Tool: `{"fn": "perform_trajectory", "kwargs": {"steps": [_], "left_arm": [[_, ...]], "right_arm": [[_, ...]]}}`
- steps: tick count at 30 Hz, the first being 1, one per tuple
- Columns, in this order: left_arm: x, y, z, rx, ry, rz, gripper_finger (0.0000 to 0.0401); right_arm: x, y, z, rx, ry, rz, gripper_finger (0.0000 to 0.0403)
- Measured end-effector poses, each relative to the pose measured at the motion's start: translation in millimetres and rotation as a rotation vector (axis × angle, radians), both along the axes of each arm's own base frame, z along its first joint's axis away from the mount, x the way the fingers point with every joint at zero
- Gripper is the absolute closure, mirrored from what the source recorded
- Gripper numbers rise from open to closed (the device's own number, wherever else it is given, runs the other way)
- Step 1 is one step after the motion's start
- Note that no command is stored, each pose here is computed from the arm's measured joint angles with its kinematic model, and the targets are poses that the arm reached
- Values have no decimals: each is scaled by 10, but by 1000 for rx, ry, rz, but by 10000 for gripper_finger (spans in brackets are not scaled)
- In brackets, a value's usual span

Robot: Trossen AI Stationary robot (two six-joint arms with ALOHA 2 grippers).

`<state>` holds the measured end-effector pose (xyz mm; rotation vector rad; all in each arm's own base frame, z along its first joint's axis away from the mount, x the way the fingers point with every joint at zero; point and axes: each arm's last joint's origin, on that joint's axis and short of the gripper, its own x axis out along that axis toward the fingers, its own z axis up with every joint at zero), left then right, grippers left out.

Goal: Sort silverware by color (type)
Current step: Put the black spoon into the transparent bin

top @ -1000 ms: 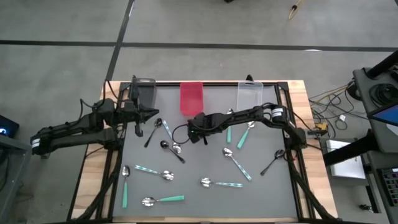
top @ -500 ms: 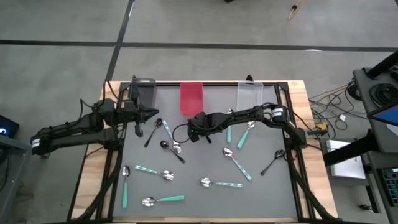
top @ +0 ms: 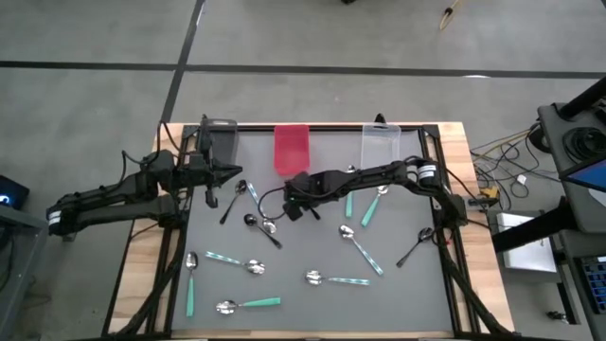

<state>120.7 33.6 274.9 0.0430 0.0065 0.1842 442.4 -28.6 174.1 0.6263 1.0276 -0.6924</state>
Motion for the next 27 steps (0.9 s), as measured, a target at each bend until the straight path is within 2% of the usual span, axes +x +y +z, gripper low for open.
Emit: {"fn": "perform_trajectory", "kwargs": {"steps": [17, 27], "left_arm": [[1, 0, 10, 3, -9, 0, 401], [1, 0, 10, 3, -9, 0, 401]], "right_arm": [[136, 115, 453, -62, -105, 146, 394], [87, -122, 913, -97, -46, 156, 394]]}}
